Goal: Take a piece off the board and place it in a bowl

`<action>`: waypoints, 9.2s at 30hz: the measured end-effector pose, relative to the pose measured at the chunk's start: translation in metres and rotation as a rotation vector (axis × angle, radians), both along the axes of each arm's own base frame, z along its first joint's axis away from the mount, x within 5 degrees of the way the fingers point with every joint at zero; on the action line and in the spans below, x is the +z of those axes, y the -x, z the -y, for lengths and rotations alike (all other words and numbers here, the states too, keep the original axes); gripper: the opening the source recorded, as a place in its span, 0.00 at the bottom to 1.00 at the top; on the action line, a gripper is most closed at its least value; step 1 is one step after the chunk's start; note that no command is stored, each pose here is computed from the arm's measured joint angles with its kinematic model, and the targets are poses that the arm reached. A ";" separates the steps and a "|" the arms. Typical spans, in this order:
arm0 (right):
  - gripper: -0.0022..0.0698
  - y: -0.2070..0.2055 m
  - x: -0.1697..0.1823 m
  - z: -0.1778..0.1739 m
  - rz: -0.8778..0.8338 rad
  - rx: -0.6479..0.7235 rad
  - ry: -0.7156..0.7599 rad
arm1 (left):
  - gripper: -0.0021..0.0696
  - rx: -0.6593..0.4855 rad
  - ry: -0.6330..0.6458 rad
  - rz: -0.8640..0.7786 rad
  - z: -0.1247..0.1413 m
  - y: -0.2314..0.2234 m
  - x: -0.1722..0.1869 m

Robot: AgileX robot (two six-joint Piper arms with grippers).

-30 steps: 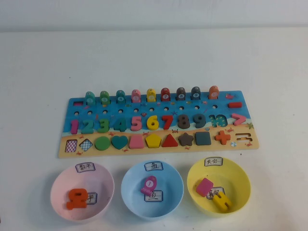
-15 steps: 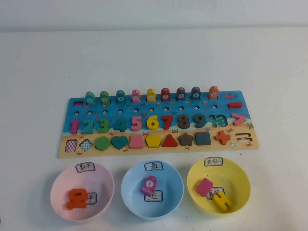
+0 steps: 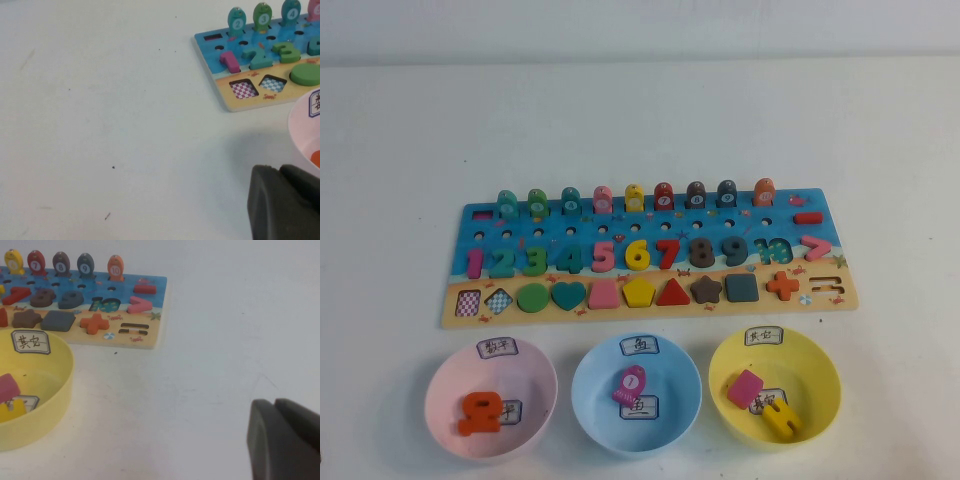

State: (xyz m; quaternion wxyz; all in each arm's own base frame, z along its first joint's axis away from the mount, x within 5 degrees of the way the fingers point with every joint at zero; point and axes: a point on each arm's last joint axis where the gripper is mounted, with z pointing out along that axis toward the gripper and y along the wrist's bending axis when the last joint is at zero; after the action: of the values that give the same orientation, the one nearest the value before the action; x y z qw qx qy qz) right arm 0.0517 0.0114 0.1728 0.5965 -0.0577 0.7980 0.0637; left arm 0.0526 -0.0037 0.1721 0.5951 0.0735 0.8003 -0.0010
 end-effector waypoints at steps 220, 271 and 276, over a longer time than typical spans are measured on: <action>0.01 0.000 0.000 0.000 -0.002 0.000 0.000 | 0.10 0.037 -0.046 -1.088 0.084 -0.351 0.016; 0.01 0.000 0.000 0.000 -0.002 0.000 0.000 | 0.10 -0.228 -0.138 -1.056 0.107 -0.180 0.126; 0.01 0.000 0.000 0.000 -0.002 0.000 0.000 | 0.10 -0.293 -0.187 -1.070 0.115 -0.178 0.122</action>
State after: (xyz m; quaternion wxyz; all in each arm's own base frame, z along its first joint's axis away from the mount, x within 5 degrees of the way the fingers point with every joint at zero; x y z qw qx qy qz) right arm 0.0516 0.0114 0.1727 0.5956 -0.0579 0.7986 0.0638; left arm 0.2309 -0.1190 0.2939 0.0908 0.2256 0.9687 -0.0501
